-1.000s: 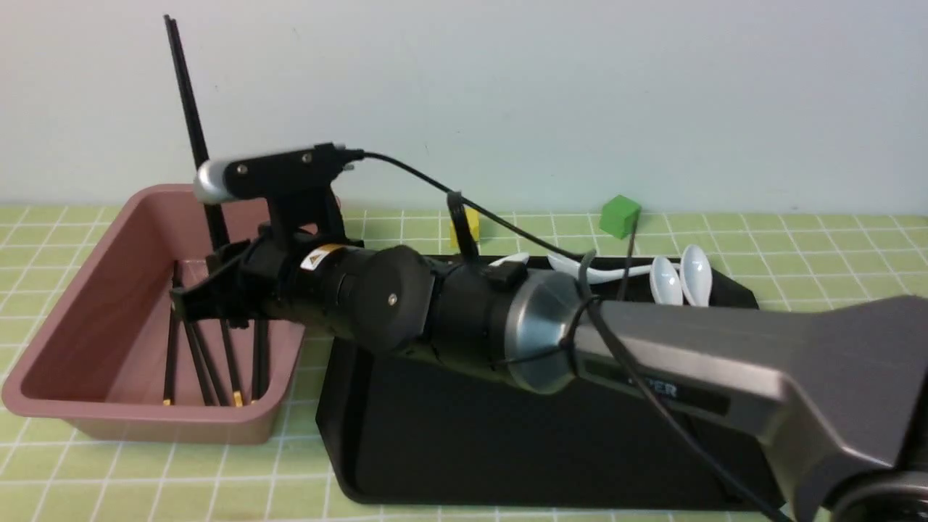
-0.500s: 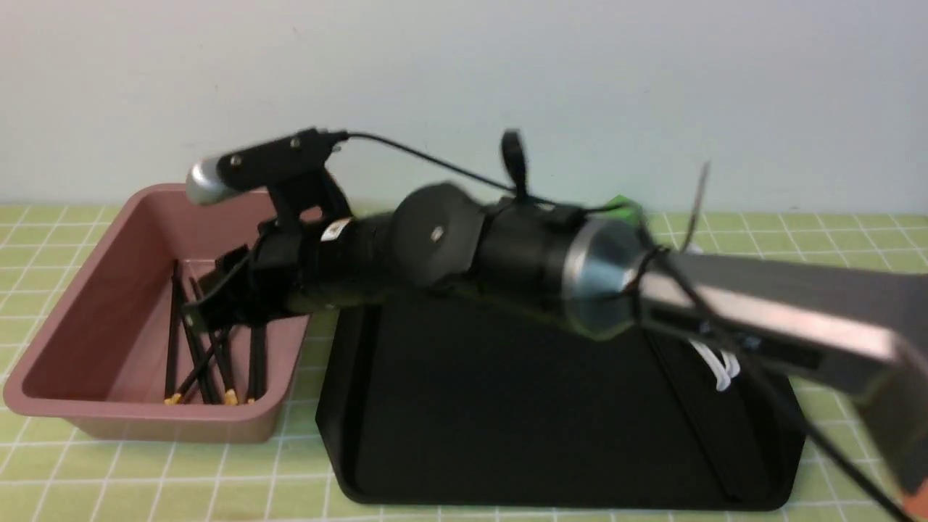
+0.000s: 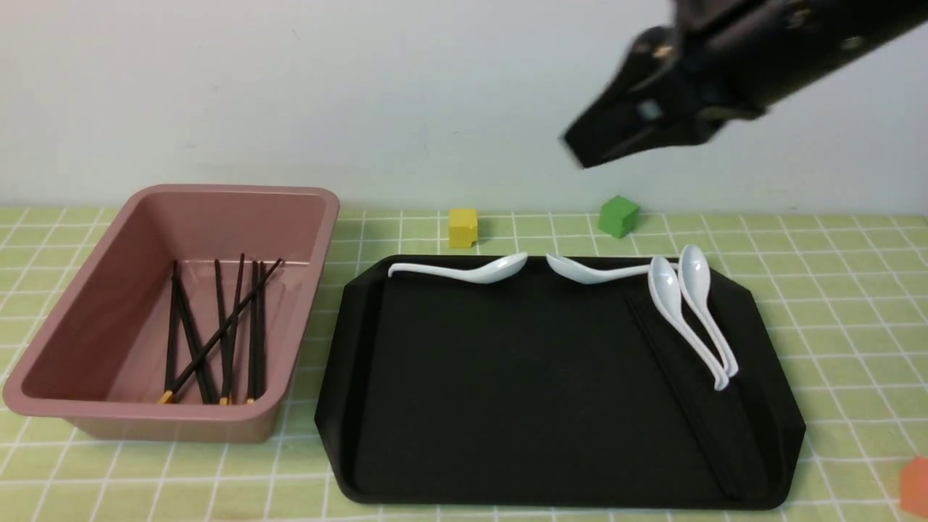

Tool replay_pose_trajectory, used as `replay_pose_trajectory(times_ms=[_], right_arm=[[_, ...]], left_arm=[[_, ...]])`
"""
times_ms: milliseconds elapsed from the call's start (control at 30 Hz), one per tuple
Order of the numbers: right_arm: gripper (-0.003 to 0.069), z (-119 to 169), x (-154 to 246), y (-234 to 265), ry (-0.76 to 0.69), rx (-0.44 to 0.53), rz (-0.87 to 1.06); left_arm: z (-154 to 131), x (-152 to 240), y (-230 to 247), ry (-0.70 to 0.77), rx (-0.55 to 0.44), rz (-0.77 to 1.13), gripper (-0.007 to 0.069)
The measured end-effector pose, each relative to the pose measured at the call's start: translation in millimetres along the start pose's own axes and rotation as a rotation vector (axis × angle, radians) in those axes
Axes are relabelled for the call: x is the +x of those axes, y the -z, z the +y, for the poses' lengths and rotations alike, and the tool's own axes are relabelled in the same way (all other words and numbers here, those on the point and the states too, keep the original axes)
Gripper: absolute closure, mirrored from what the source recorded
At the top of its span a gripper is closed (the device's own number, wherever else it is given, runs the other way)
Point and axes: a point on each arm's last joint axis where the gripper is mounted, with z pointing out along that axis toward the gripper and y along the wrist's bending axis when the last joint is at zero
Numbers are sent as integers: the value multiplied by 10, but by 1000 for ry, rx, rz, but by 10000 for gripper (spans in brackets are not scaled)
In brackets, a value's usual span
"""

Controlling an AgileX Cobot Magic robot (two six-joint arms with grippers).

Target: On green tablecloth take chopsticks from black tray and put them in box.

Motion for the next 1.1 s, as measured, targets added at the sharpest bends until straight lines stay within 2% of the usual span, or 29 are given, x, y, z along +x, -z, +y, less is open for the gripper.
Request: replay_pose_trajectory(times_ms=[33,67,167,267,433,633,800,967,1100], right_arm=[[663,-26,32,89,-9,38,-2],[662,-107,111,229,-24,123,11],[661,-173,266,403,-64,229,38],[659,-151,628,617,-149,337,77],[659,134,1304,668,-207,348,105],[657,386,2036,541,-214,418,-162],[655,396,2543,355,-229,517,-421],[651,354,2705,292,-228,580,-537],[648,348,2721,283,-230,585,-546]], left_arm=[[0,0,0,0,0,0,543],[0,0,0,0,0,0,543],[0,0,0,0,0,0,543],[0,0,0,0,0,0,543],[0,0,0,0,0,0,543],[0,0,0,0,0,0,543],[0,0,0,0,0,0,543],[0,0,0,0,0,0,543],[0,0,0,0,0,0,543]])
